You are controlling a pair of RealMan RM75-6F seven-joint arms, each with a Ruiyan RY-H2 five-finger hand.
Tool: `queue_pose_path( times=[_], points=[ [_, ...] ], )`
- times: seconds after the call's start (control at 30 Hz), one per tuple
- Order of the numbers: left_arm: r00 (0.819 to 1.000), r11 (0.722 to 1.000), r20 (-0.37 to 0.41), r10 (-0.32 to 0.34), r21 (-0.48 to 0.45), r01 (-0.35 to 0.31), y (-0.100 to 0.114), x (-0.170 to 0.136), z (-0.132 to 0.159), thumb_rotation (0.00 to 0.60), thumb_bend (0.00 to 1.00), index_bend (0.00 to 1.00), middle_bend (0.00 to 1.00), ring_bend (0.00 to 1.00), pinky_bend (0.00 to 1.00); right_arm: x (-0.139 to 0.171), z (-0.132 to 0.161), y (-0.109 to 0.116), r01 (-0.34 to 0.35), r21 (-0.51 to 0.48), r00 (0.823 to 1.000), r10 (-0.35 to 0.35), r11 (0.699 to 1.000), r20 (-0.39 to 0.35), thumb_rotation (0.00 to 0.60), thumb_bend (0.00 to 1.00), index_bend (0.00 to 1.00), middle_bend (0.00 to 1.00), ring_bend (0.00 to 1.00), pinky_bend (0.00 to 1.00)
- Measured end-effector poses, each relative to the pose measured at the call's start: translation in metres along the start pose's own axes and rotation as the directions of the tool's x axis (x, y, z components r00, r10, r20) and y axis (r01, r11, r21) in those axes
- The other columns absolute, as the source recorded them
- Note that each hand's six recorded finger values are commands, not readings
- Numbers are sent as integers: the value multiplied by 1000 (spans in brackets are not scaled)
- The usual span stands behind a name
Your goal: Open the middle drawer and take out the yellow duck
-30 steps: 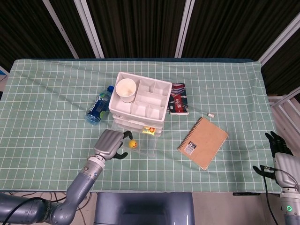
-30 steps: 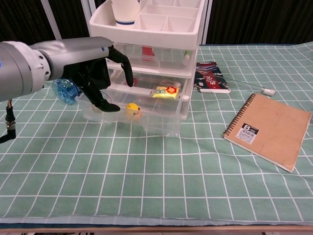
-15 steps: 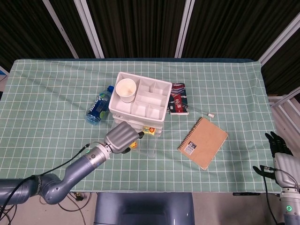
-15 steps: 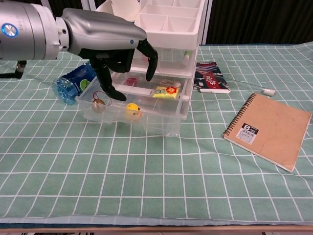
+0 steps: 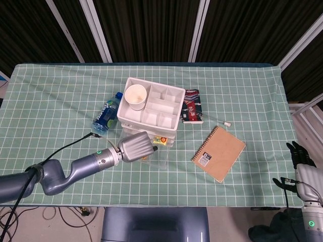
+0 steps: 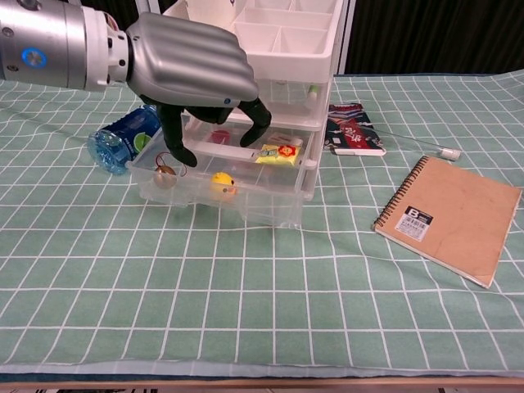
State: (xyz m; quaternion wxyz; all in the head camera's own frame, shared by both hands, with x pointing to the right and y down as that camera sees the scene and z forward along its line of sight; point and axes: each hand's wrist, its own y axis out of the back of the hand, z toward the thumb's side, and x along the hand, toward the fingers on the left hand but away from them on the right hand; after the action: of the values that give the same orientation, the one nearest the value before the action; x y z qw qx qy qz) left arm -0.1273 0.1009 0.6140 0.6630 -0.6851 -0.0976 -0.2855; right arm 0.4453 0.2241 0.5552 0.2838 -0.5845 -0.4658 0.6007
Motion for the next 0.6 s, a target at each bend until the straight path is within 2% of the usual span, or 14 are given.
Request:
queue_pose_path(
  times=[0.23,0.6],
  points=[
    [998,998,65,-13,54,9,-15,3,-2,600,100,430,1000,1000,1000,0,-1,1,4,-4,1000,-4,1000,5,600,48,0,0,0,227],
    [994,996,107,19,85,-29,-17,13,-3,600,100,423,1000,1000,1000,0,-1,1,4,-9,1000,-4,1000,9,600,48,0,0,0,227]
  ],
)
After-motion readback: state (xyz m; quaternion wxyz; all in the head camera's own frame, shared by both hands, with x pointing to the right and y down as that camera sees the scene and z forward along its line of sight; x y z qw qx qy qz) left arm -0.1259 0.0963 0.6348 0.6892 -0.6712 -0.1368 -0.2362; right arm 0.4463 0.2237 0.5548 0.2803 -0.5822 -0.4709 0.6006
